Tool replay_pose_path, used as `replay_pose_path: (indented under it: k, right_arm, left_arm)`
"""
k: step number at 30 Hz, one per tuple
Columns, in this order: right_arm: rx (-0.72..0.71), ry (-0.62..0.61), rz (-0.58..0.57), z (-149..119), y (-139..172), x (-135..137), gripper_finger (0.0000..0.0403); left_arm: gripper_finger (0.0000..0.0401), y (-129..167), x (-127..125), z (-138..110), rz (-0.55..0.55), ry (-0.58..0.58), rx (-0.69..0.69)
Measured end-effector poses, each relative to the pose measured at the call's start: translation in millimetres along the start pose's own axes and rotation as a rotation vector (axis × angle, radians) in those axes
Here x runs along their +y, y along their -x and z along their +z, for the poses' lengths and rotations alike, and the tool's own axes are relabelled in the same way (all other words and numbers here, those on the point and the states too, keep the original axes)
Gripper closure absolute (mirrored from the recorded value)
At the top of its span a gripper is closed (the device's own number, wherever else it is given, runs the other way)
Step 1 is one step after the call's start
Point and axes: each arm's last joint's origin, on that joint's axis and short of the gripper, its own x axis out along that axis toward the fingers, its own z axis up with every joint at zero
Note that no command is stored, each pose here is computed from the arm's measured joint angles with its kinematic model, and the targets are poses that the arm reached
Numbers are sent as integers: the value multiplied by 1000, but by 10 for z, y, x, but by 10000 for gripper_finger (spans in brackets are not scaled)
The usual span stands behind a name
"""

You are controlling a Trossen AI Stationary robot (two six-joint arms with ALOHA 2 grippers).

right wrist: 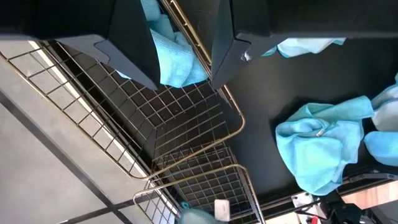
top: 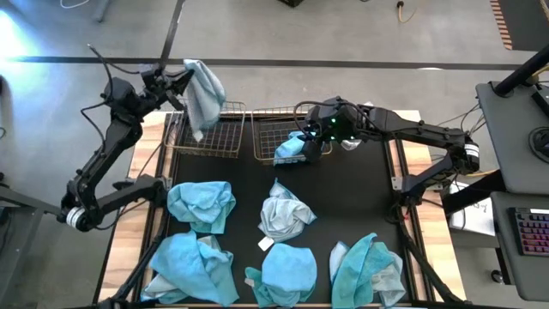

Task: Sort microfiber towel by color & place in baskets
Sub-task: Put the light-blue microfiber towel into the left wire basket

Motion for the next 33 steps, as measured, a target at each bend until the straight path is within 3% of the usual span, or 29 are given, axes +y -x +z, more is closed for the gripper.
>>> replay_pose_path:
  k: [12,28,33]
  right_arm:
    - [2,0,0,-2,0,0,266]
    - [10,6,-1,-10,-1,-1,264]
    - [40,11,-5,-38,-1,-5,270]
  left_arm:
    - [397,123,14,-51,160,-30,62]
    - [303,330,-91,-167,204,-4,220]
    - [294,416,-108,-279,242,90,332]
